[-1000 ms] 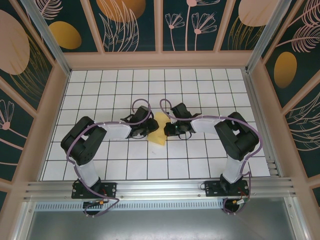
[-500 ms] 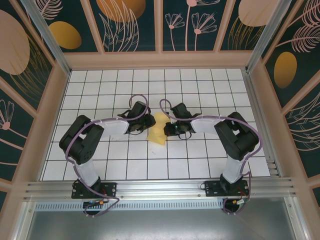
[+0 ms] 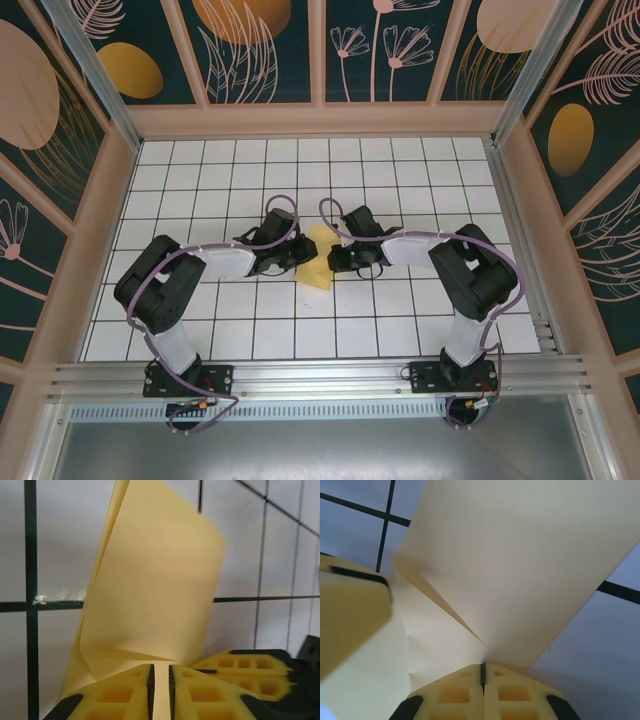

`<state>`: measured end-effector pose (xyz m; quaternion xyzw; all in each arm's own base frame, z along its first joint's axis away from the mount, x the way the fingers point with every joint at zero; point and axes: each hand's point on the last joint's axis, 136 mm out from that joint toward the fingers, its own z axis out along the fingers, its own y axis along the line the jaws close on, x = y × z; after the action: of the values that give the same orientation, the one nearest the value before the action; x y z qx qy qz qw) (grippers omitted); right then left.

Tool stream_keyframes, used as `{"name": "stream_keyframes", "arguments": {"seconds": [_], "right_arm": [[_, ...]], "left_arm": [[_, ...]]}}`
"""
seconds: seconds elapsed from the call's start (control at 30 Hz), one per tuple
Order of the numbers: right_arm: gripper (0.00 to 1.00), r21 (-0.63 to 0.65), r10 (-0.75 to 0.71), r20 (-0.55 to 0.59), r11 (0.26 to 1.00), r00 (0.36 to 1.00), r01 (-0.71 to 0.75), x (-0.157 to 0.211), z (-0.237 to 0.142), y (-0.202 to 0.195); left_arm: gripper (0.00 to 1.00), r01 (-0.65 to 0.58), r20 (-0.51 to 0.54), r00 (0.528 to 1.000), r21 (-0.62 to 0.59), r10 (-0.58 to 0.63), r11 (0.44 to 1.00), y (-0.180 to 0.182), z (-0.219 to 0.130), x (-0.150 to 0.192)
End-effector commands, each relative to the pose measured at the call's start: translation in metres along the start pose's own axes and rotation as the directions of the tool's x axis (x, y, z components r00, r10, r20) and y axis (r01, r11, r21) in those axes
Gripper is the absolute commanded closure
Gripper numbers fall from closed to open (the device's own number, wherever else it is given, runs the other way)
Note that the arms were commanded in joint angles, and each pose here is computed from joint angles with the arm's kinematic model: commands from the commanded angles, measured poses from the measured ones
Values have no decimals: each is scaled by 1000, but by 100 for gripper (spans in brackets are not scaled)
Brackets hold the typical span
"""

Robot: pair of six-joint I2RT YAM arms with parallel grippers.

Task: Fold a paper plane with a square sheet of paper (pick it up from the middle)
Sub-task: Fold the triangle a second time at the center of the table.

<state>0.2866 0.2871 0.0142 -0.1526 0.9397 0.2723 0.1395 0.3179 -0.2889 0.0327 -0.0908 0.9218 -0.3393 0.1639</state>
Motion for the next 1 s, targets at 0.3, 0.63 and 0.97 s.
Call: {"name": "stream_keyframes", "arguments": {"seconds": [0.3, 0.63, 0.97], "right_arm": [[96, 23, 33, -10, 999, 999, -33, -9, -12, -6], [94, -87, -19, 14, 996, 1000, 21, -15, -30, 45], [94, -94, -34, -52, 995, 998, 29, 9, -17, 57]], "left_arm": [[87, 45, -4, 999, -140, -47, 989, 41, 11, 10], [88, 61, -12, 998, -177, -64, 982, 56, 13, 19], [90, 71, -10, 997, -194, -74, 978, 62, 13, 21]]}}
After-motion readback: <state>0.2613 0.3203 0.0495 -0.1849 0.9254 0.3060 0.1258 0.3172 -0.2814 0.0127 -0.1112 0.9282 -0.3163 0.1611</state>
